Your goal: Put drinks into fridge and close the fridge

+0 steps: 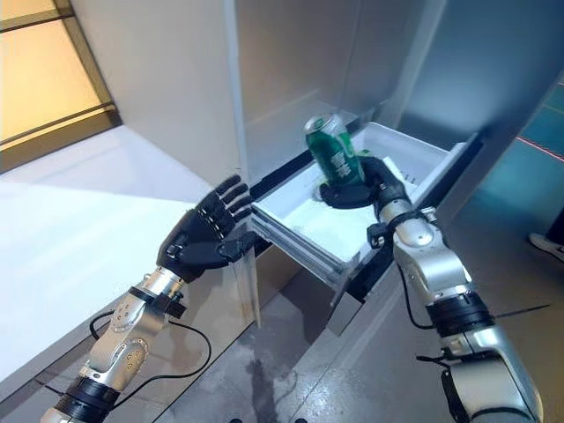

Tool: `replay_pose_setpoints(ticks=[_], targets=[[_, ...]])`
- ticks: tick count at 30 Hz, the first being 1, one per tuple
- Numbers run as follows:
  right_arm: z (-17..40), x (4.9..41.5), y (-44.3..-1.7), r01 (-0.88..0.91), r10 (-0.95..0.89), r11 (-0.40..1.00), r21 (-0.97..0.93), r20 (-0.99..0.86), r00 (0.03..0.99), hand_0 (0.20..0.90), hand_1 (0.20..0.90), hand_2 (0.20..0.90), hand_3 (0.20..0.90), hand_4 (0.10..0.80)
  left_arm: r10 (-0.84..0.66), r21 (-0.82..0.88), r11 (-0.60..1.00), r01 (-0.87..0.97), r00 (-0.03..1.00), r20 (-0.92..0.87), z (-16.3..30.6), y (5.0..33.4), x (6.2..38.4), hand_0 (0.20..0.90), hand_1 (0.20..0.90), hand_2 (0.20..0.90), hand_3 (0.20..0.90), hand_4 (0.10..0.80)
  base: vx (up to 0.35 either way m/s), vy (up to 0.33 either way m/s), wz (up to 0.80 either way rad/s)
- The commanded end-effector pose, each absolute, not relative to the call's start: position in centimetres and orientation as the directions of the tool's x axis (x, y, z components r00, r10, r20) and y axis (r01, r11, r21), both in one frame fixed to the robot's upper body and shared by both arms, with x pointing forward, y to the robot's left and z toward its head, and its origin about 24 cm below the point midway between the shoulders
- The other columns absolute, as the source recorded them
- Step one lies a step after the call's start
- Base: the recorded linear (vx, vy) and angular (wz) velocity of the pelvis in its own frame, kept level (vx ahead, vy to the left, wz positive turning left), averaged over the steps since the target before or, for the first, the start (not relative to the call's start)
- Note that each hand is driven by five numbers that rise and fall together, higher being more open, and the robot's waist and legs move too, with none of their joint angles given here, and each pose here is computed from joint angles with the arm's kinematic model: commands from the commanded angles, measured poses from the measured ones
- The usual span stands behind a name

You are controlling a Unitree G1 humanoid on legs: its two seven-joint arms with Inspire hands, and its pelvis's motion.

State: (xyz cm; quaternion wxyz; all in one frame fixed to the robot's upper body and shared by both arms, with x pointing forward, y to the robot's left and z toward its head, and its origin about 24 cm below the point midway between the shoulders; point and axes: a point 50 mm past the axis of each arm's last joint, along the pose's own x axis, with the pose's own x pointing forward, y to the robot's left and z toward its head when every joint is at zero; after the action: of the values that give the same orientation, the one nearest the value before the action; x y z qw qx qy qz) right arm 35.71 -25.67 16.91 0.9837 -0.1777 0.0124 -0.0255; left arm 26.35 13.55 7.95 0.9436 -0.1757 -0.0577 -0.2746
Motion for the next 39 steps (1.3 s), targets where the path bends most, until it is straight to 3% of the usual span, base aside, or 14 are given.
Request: replay_pose_setpoints(ticks=[1,8,14,19,26,34,39], targets=[[29.6,36.1,-26.4,0.209,-0.05,0.918,-0.337,0.424,0.904,0.3,0.3,0.3,0.2,0.1,-0.608,-0.282,0.69,0.667,0.745,0.274,9.1,12.2,25.6,0.9,0.9,0.9,0.9,0.8,0.079,-0.007,0.35],[27.2,37.5,-29.3,0.274,-0.164,0.838,-0.473,0.261,0.951,0.3,0.3,0.3,0.2,0.1,-0.744,-0.333,0.634,0.698,0.668,-0.017,4.0,11.4,23.1,0.9,0.9,0.9,0.9,0.8,0.055,0.016,0.37],[26.2,37.5,-32.4,0.312,-0.275,0.762,-0.567,0.153,0.949,0.3,0.3,0.3,0.2,0.1,-0.709,-0.33,0.701,0.632,0.668,-0.227,0.3,12.4,22.1,0.9,0.9,0.9,0.9,0.8,-0.033,0.013,0.17],[25.8,36.7,-34.9,0.349,-0.369,0.707,-0.615,0.1,0.924,0.3,0.3,0.3,0.2,0.1,-0.609,-0.258,0.792,0.553,0.694,-0.384,-2.7,14.8,21.4,0.9,0.9,0.9,0.9,0.8,-0.092,-0.011,0.13],[23.3,34.6,-38.4,0.347,-0.497,0.631,-0.694,-0.019,0.868,0.3,0.3,0.3,0.2,0.1,-0.282,-0.062,0.95,0.306,0.757,-0.59,-7.7,20.6,19.1,0.9,0.9,0.9,0.9,0.8,-0.023,-0.009,0.01],[21.6,33.3,-40.1,0.303,-0.564,0.582,-0.755,-0.105,0.819,0.3,0.3,0.3,0.2,0.1,-0.075,0.035,0.99,0.138,0.712,-0.698,-10.2,23.8,17.3,0.9,0.9,0.9,0.9,0.8,-0.018,-0.017,-0.02],[21.7,33.2,-40.3,0.233,-0.57,0.545,-0.805,-0.152,0.807,0.3,0.3,0.3,0.2,0.1,-0.014,0.095,0.987,0.127,0.664,-0.748,-11.0,24.8,16.6,0.9,0.9,0.9,0.9,0.8,-0.043,-0.01,-0.07]])
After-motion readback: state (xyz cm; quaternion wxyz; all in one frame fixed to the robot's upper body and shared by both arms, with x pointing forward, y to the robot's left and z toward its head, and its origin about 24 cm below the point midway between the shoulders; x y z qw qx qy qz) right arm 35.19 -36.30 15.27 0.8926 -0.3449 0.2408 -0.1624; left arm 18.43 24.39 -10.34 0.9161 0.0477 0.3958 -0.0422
